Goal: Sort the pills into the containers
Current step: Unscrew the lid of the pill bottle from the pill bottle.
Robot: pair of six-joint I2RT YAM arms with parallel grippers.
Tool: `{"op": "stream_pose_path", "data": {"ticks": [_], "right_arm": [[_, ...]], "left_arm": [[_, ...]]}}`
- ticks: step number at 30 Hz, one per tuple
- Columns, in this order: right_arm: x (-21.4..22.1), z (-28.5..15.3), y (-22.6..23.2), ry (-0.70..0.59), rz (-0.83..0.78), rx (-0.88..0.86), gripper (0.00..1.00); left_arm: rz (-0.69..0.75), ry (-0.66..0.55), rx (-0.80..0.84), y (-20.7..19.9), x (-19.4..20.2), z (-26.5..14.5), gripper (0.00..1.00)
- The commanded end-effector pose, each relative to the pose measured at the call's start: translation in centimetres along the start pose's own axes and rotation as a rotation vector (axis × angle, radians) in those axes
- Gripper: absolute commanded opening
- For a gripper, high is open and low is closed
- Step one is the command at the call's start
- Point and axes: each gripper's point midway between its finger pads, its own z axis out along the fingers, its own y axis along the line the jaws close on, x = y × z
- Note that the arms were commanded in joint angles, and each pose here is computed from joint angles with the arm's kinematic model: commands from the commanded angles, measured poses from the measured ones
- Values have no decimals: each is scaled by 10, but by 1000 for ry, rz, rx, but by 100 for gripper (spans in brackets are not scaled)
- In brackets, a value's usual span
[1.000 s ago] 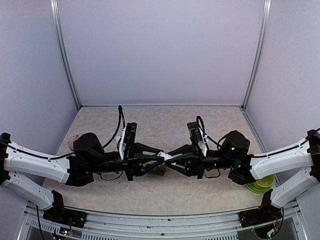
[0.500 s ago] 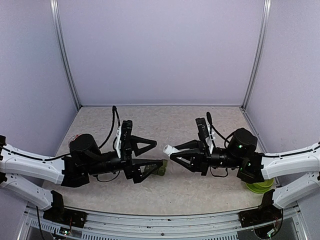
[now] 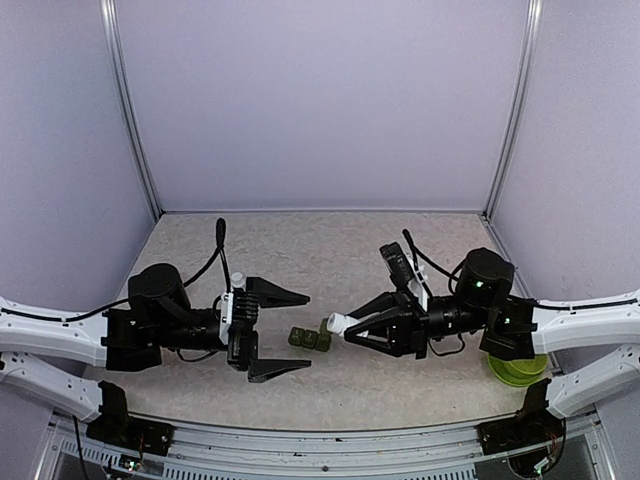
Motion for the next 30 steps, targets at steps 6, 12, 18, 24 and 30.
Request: {"op": "stream_pose_path", "data": {"ticks": [6, 12, 18, 24, 30], "right_arm": [[10, 11, 14, 77, 68, -119, 16], [15, 13, 14, 87, 75, -131, 17], [15, 14, 14, 87, 68, -129, 17], [16, 15, 12, 89, 67, -121, 17], [10, 11, 5, 69, 11, -55, 16]], "left_arm": [[94, 39, 83, -9, -8, 23, 68], [93, 39, 108, -14, -7, 26, 67], [83, 66, 129, -16, -2, 30, 53], [68, 67, 130, -16, -1, 33, 32], [26, 63, 132, -17, -2, 35, 19]]}}
